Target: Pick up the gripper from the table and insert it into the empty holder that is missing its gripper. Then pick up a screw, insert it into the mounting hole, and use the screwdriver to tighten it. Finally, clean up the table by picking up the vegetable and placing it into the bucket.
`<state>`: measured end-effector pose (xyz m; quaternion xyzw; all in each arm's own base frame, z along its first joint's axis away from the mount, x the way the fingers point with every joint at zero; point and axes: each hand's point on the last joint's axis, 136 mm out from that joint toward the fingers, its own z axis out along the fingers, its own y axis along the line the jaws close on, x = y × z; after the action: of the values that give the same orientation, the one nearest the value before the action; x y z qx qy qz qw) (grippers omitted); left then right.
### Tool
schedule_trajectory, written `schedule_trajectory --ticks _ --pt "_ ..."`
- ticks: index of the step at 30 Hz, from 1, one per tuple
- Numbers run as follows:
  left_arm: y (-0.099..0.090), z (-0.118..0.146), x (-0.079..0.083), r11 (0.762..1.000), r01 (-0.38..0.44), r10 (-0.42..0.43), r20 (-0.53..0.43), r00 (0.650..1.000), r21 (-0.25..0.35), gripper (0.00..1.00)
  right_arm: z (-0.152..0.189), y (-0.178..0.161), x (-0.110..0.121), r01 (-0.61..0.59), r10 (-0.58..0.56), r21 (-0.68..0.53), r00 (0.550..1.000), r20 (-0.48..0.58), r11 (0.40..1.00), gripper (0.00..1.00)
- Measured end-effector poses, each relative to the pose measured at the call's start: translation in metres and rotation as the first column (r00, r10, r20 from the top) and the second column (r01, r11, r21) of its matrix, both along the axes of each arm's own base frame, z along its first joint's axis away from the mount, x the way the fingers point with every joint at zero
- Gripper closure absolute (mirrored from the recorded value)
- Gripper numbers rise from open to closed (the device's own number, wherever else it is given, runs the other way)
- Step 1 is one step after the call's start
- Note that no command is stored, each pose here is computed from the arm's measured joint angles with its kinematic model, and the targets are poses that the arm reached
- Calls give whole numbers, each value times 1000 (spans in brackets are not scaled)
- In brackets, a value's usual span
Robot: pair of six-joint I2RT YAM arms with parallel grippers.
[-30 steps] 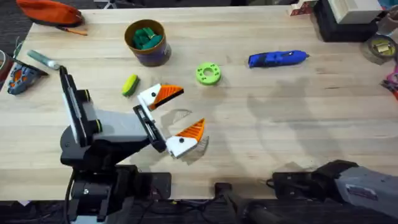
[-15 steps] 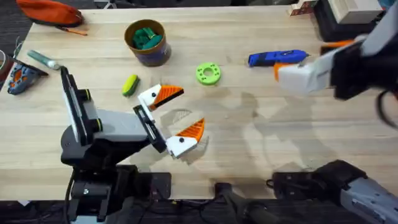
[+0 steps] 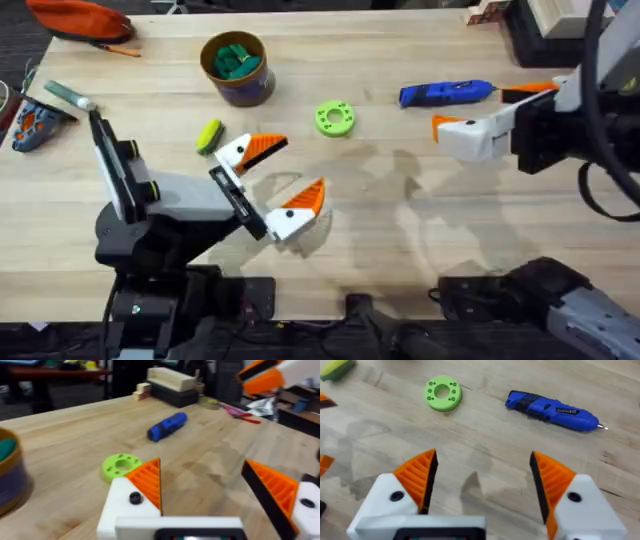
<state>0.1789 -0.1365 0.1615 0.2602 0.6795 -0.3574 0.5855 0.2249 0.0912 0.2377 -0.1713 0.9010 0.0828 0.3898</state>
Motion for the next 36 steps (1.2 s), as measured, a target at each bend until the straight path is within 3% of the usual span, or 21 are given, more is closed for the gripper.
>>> schedule_trajectory --ticks 8,15,24,29,36 --pt "17 15 7 989 -145 145 -81 986 16 15 1 0 0 0 0 1 1000 3 1000 8" --pt "38 57 -8 954 -292 298 -96 950 72 16 1 0 1 0 0 2 1000 4 1000 8" --pt "67 92 -25 879 -438 467 -161 869 186 15 1 0 1 0 0 3 1000 7 1000 8" --pt "82 94 -23 828 -464 541 -231 809 314 15 1 0 1 0 0 3 1000 7 1000 7" --pt "106 103 -13 732 -468 635 -247 732 496 15 1 0 1 0 0 3 1000 7 1000 8"
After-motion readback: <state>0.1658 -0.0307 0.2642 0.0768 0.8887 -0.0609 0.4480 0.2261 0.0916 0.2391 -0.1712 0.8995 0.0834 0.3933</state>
